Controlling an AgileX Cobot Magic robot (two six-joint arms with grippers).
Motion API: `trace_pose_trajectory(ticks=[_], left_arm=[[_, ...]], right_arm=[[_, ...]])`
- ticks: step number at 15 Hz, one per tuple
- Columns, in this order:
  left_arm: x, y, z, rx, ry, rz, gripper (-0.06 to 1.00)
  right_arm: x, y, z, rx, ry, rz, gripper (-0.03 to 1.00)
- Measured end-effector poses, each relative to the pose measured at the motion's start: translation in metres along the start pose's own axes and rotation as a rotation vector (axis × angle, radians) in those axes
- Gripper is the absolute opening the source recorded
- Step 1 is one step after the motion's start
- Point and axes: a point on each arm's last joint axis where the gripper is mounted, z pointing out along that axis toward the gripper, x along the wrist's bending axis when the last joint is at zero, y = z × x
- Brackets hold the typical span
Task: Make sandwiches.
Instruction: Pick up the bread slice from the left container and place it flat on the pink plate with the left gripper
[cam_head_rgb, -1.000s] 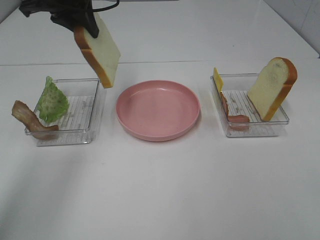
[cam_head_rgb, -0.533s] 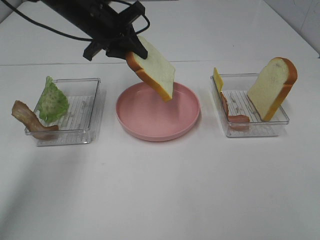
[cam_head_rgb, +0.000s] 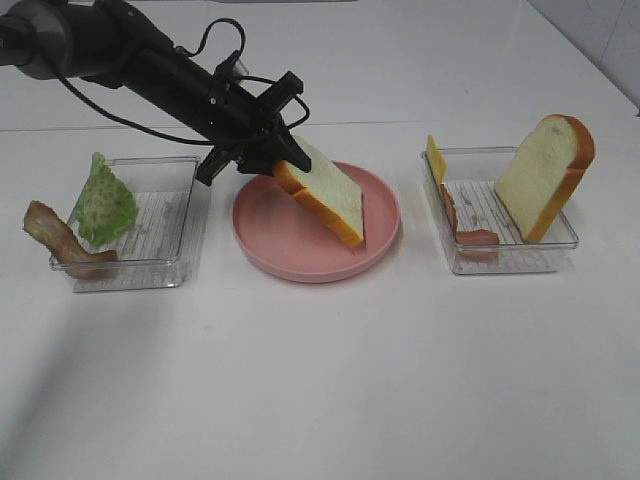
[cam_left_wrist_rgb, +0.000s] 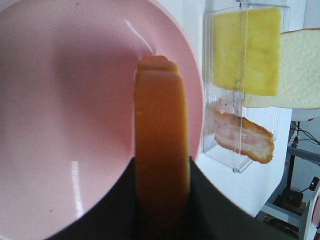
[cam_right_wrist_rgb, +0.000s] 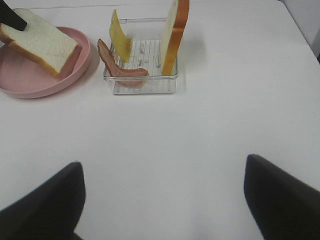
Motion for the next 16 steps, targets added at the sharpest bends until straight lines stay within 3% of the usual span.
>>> trace_pose_trajectory(ticks=[10,11,14,15,16], left_arm=[[0.001,-0.006,0.022,0.012,-0.002,-0.010,0.21],[0.001,-0.006,0.022,0.012,0.004,-0.006,0.26],[0.004,-0.007,0.022,0.020,0.047,0.049,0.69],[0.003,-0.007,0.020,0.018,0.063,0.074,0.79],[0.003,-0.007,0.018,0.017,0.074,0.092,0.82]], right_arm=[[0.000,0.000,0.000,0.000,0.000,0.000,0.81],[0.000,0.000,0.000,0.000,0.000,0.000,0.81],[0.000,0.000,0.000,0.000,0.000,0.000,0.81],[0.000,0.000,0.000,0.000,0.000,0.000,0.81],[0.000,0.000,0.000,0.000,0.000,0.000,0.81]])
